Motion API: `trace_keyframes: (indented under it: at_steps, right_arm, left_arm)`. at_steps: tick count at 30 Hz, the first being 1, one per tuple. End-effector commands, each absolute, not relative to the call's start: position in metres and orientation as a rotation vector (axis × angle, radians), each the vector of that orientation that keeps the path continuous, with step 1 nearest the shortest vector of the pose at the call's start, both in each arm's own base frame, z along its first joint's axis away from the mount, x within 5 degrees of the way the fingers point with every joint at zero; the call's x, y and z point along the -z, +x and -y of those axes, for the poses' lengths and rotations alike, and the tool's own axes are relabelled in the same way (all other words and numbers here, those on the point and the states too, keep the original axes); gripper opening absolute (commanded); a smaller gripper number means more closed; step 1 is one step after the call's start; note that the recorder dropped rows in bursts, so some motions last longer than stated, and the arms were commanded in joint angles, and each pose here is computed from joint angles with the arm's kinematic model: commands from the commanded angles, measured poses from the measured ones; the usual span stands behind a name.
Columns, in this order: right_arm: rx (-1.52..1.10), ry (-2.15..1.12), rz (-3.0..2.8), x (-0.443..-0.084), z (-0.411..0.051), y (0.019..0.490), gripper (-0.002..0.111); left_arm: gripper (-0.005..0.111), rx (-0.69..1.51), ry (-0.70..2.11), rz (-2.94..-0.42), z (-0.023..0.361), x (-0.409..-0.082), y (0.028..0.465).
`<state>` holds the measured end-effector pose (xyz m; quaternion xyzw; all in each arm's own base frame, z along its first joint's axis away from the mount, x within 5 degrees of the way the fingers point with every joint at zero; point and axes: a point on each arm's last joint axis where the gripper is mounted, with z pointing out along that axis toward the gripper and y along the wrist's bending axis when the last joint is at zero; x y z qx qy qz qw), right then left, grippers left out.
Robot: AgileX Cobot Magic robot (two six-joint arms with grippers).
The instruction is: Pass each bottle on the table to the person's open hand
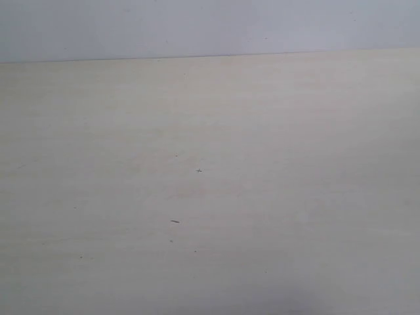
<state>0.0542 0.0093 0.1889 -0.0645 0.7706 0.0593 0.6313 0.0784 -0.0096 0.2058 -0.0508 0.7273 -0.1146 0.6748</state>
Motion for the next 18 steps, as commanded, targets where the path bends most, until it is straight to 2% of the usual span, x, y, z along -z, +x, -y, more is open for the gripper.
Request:
trace_keyframes:
  at_steps: [1, 9, 13, 18]
  right_arm:
    - [-0.126, -0.146, -1.761, -0.188, -0.009, 0.054, 0.000]
    - [-0.128, -0.148, -1.761, -0.188, -0.009, 0.054, 0.000]
    - [-0.128, -0.148, -1.761, -0.188, -0.009, 0.054, 0.000]
    - [-0.128, -0.148, -1.761, -0.188, -0.009, 0.054, 0.000]
  left_arm:
    - [0.000, 0.266, -0.117, -1.627, 0.010, -0.206, 0.078]
    - [0.000, 0.187, -0.296, -1.676, -0.004, -0.200, 0.078]
    - [0.000, 0.079, -0.201, -1.771, -0.004, -0.192, 0.076]
    - [0.000, 0.045, -0.150, -1.873, -0.003, -0.184, 0.074]
